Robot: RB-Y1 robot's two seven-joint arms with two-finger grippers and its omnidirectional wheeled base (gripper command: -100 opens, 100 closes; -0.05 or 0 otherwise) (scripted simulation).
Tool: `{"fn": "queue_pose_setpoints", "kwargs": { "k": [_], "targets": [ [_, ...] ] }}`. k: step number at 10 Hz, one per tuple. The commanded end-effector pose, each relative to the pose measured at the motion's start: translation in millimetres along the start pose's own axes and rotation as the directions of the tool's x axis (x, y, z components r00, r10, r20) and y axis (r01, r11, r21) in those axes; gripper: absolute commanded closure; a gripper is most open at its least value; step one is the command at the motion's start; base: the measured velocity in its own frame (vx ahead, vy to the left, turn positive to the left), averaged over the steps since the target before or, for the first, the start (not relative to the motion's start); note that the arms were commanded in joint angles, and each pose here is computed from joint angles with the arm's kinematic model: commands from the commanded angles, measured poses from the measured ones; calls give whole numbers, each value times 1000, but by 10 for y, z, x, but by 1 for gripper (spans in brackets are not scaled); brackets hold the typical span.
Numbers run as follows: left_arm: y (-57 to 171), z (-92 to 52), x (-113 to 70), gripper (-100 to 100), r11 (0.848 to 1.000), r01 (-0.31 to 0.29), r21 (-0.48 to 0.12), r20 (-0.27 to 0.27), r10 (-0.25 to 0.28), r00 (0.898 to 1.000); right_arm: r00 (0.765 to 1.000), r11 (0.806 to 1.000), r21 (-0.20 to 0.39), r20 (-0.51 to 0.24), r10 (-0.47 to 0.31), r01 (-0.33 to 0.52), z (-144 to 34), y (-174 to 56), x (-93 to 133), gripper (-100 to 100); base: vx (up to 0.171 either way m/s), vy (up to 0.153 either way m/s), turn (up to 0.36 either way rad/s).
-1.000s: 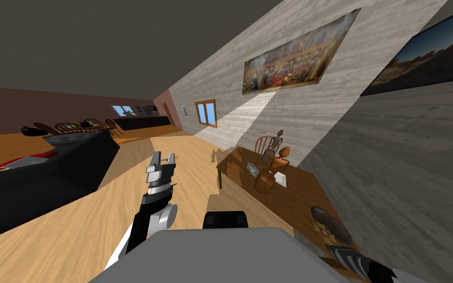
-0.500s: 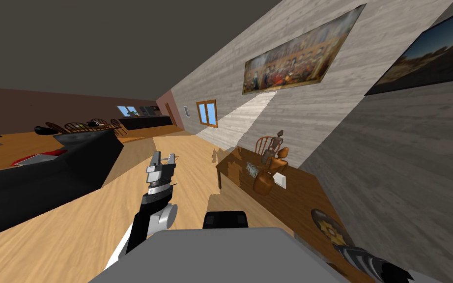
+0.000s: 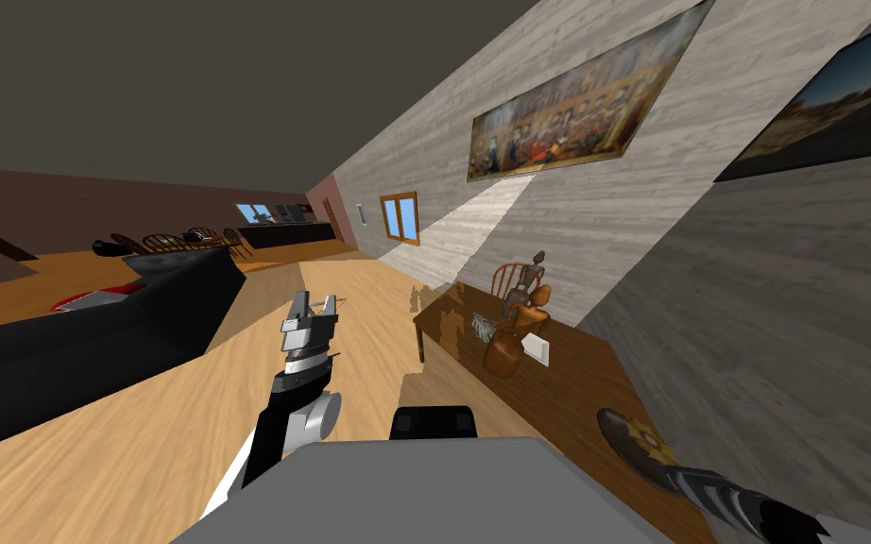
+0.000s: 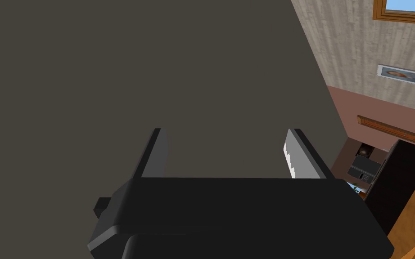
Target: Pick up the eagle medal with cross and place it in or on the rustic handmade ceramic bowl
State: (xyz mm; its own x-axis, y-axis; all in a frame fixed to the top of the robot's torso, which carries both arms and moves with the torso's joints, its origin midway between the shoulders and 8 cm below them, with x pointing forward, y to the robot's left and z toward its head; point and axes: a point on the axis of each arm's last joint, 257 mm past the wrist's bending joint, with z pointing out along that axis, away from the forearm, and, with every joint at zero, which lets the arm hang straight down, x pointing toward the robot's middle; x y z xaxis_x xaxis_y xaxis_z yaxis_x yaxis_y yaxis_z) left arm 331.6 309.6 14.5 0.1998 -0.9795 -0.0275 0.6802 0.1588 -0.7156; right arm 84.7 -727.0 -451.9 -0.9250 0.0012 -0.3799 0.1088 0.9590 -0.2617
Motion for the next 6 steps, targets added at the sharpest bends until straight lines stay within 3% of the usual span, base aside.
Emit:
{"fn": "queue_pose_setpoints", "kwargs": {
  "k": [1, 5, 6],
  "targets": [
    [0, 0, 0, 0, 1000, 0, 0, 0, 0, 1000, 1000, 1000, 0, 0, 0, 0, 0, 0, 0, -100, 1, -10, 1],
    [0, 0, 0, 0, 1000, 0, 0, 0, 0, 1000, 1000, 1000, 1, 0, 0, 0, 0, -2, 0, -100, 0, 0, 0],
    [0, 0, 0, 0, 1000, 0, 0, 0, 0, 1000, 1000, 1000, 1, 0, 0, 0, 0, -2, 0, 0, 0, 0, 0]
  ]
}}
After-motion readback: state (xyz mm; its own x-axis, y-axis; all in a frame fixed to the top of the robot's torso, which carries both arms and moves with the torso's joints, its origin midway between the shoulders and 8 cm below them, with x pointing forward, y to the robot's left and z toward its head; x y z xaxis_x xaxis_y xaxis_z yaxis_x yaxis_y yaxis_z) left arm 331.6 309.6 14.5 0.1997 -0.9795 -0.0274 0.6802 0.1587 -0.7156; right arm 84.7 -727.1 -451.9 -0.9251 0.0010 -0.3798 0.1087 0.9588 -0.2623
